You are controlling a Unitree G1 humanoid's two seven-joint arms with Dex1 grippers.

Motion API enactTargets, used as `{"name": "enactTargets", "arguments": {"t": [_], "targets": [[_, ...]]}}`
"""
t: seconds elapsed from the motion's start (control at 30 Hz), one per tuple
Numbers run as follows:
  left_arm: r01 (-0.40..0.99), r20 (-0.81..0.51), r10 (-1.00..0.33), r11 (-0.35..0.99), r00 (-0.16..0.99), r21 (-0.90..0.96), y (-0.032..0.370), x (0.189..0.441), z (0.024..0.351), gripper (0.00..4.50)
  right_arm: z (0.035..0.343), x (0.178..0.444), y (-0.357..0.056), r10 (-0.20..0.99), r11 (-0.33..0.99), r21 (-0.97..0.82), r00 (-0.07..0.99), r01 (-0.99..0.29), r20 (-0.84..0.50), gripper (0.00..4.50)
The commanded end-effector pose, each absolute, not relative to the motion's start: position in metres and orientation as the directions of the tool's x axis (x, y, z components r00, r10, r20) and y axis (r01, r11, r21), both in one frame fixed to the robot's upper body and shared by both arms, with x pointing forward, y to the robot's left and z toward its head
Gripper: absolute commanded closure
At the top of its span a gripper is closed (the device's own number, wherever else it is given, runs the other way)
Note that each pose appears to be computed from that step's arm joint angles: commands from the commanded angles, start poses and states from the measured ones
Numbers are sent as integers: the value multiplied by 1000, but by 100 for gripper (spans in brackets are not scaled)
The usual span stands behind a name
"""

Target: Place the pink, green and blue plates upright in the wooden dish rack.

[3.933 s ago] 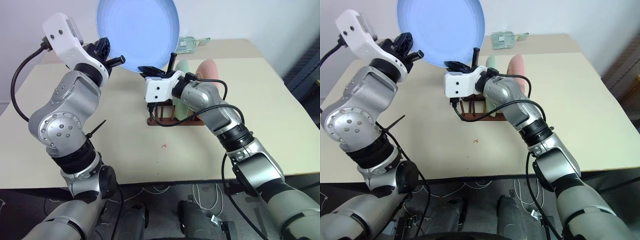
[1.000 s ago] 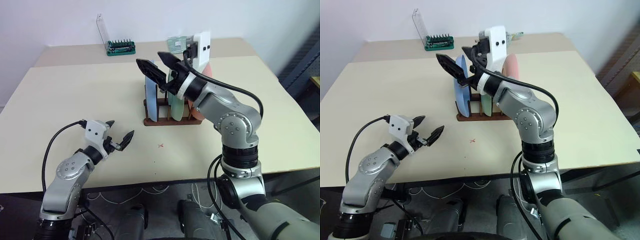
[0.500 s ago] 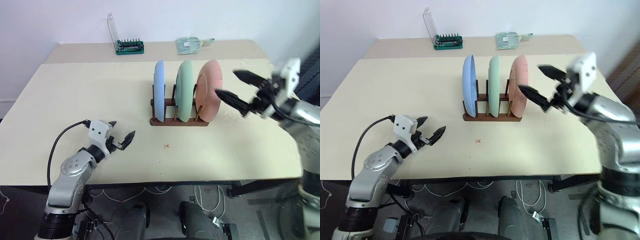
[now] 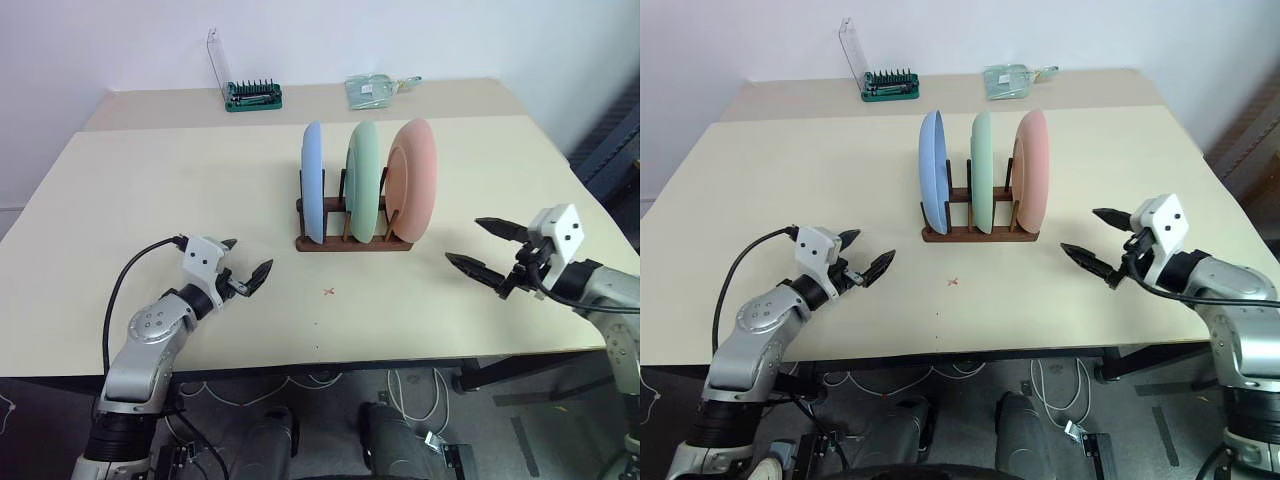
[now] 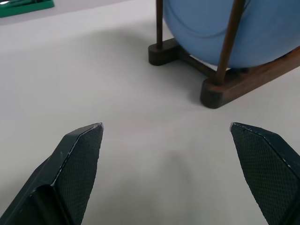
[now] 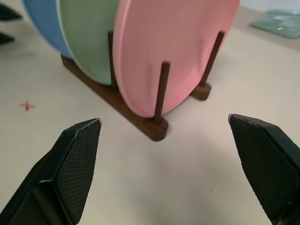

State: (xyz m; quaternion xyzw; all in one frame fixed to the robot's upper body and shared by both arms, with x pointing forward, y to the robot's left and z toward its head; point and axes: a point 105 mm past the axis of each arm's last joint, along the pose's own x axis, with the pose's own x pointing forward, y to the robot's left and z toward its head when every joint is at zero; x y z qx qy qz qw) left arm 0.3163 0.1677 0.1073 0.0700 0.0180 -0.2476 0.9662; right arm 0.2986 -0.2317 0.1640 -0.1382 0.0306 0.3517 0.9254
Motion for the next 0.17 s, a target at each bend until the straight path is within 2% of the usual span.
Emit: {"name": "enactTargets", "arguments": {"t": [0.03,0.17], "targets": [[471,-32,-472,869,881,153,168,313,117,0,167,304,-227,648,704,-270,750,-657,-132,5],[478,-38,-478,865,877,155,167,311,116,0,164,305,-221,654,699,-269,745,-662,-133,5]]}}
